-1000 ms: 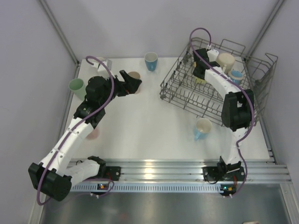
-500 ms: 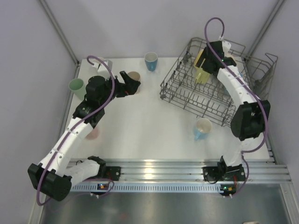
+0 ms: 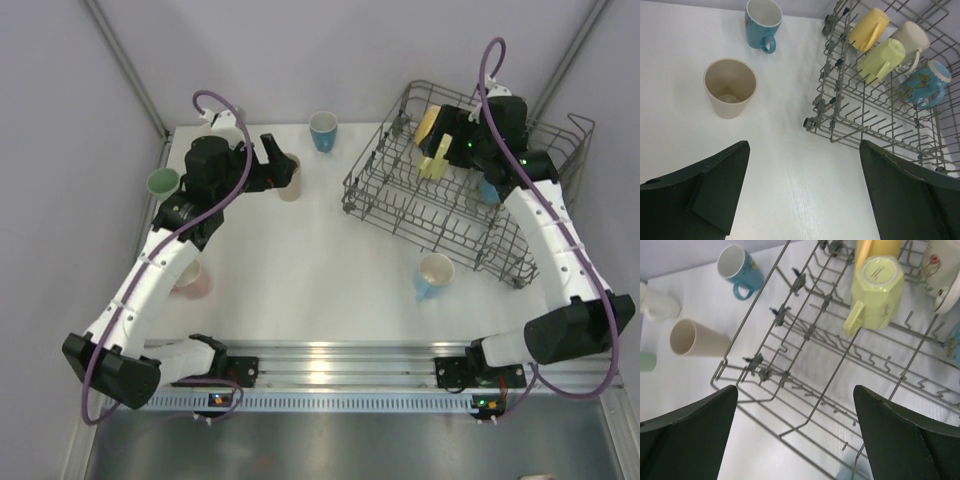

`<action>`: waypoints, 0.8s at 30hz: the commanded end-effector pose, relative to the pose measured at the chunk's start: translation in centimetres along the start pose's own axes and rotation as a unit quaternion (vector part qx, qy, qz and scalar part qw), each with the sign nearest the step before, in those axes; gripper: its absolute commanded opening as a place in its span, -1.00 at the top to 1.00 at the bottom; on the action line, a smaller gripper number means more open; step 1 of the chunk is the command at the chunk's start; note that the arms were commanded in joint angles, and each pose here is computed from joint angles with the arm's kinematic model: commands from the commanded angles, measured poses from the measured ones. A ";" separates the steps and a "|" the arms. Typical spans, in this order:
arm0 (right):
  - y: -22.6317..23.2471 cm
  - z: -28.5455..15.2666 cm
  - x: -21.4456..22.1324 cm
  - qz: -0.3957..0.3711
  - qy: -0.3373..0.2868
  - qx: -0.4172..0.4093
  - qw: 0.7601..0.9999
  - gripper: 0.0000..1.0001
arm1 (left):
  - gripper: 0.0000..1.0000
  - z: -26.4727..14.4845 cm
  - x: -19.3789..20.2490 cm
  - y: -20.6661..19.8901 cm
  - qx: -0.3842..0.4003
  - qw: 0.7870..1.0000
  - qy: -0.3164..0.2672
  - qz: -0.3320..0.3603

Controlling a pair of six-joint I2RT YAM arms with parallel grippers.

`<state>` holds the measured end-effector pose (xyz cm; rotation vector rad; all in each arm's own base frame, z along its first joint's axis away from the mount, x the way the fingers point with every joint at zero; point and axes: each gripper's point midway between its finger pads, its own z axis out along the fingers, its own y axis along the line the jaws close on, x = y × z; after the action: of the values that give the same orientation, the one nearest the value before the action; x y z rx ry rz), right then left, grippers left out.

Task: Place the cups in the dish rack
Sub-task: Grab a cup with the left arm

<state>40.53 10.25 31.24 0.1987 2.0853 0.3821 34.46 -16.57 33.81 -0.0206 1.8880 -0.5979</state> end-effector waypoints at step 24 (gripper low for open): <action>5.6 -5.1 2.5 -0.018 -0.037 -0.195 0.980 -0.99 | -0.69 1.4 -4.7 20.5 -0.285 0.957 0.008 -0.051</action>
<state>35.25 14.37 31.36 -0.0193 1.9872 0.6807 41.98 -2.46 27.11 -0.3361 2.1064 -0.2183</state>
